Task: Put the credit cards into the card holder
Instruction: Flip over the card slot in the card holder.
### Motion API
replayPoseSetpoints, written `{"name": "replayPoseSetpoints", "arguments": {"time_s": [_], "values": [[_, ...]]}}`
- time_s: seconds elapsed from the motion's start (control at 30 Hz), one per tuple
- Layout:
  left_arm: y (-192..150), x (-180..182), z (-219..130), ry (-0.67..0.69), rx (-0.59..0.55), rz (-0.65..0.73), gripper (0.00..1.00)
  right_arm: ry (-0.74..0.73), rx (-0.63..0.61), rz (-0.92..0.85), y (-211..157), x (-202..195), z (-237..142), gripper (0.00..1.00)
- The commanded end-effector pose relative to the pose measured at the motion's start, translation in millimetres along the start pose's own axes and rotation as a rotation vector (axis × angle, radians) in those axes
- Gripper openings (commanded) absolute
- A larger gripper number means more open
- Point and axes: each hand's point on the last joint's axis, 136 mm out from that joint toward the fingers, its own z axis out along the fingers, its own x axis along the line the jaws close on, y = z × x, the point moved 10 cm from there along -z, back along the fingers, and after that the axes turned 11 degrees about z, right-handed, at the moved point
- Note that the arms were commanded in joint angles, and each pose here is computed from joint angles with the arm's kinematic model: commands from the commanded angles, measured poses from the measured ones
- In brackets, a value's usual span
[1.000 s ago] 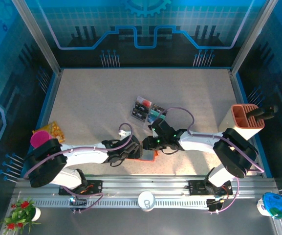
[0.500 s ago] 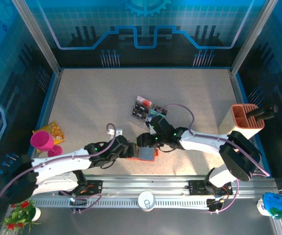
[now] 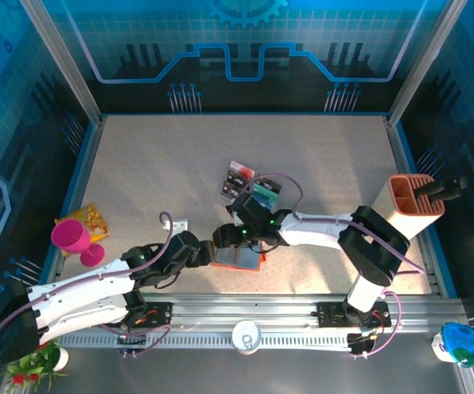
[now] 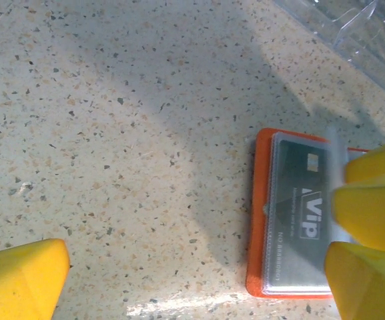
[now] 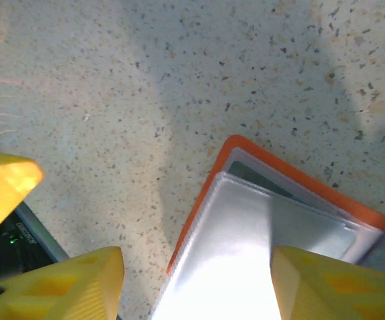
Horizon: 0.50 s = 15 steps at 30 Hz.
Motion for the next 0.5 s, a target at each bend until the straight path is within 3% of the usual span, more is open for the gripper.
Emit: {"name": "replayPoseSetpoints", "arguments": {"time_s": [0.0, 0.47], "values": [[2, 1, -1, -0.005, -0.020, -0.018, 0.99, 0.004, 0.021, 0.002, -1, 6, 9, 0.61], [6, -10, 8, -0.027, 0.003, -0.002, 0.99, 0.042, -0.034, 0.012, 9, 9, -16, 0.61]]}}
